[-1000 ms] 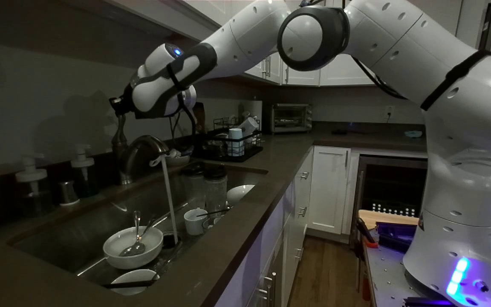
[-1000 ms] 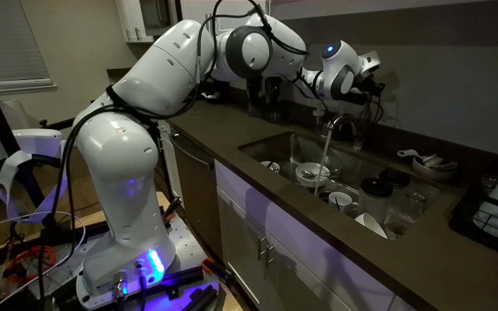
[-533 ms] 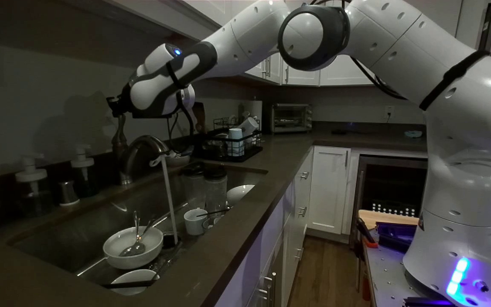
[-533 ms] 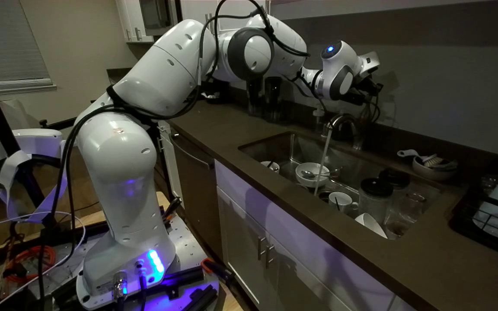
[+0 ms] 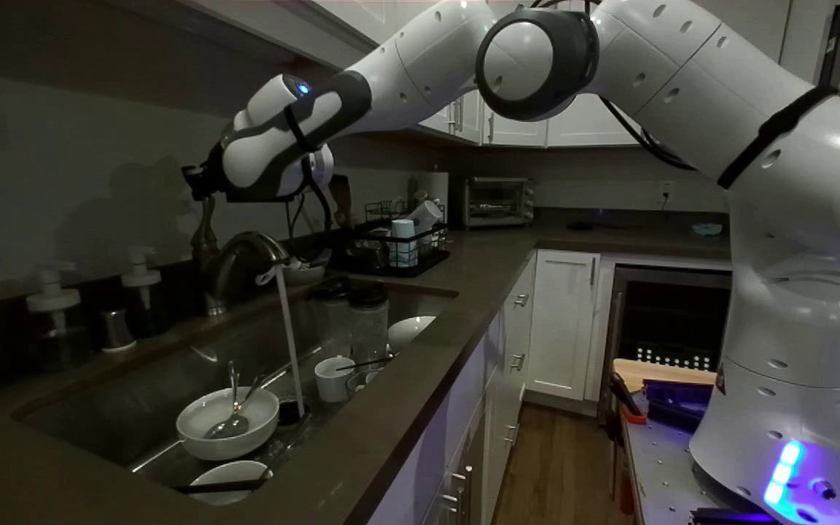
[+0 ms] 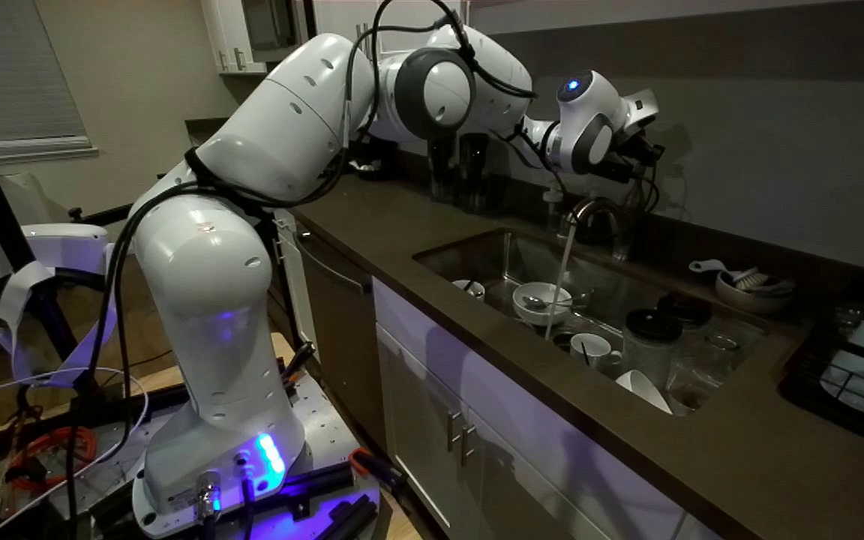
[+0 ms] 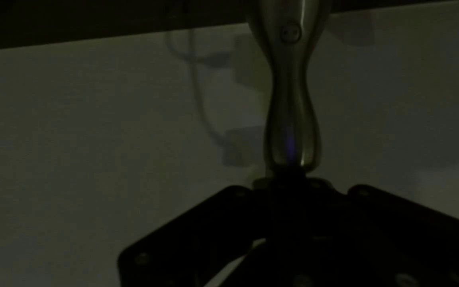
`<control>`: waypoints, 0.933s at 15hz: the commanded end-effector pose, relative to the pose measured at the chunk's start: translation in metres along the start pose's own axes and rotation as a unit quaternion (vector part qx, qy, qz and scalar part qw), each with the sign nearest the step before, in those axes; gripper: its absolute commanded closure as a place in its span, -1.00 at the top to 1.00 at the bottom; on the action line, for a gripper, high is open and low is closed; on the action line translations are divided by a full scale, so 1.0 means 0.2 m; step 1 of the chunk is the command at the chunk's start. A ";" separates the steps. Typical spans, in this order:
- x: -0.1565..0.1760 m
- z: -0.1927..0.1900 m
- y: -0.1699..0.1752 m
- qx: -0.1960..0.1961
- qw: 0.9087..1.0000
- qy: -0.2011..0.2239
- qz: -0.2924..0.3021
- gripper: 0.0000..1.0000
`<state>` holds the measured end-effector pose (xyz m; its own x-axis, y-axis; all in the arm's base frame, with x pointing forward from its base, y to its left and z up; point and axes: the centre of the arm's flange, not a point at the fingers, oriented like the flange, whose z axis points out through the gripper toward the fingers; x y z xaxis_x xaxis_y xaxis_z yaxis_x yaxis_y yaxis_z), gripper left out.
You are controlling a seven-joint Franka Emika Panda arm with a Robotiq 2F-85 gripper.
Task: Close the tap
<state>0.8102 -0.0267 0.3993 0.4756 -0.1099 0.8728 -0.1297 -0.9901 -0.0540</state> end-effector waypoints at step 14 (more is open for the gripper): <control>-0.31 -0.23 0.11 0.004 1.000 0.005 0.018 -0.93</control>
<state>0.7747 -0.0325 0.3837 0.4281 -0.1279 0.8947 -0.1355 -0.9878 -0.0764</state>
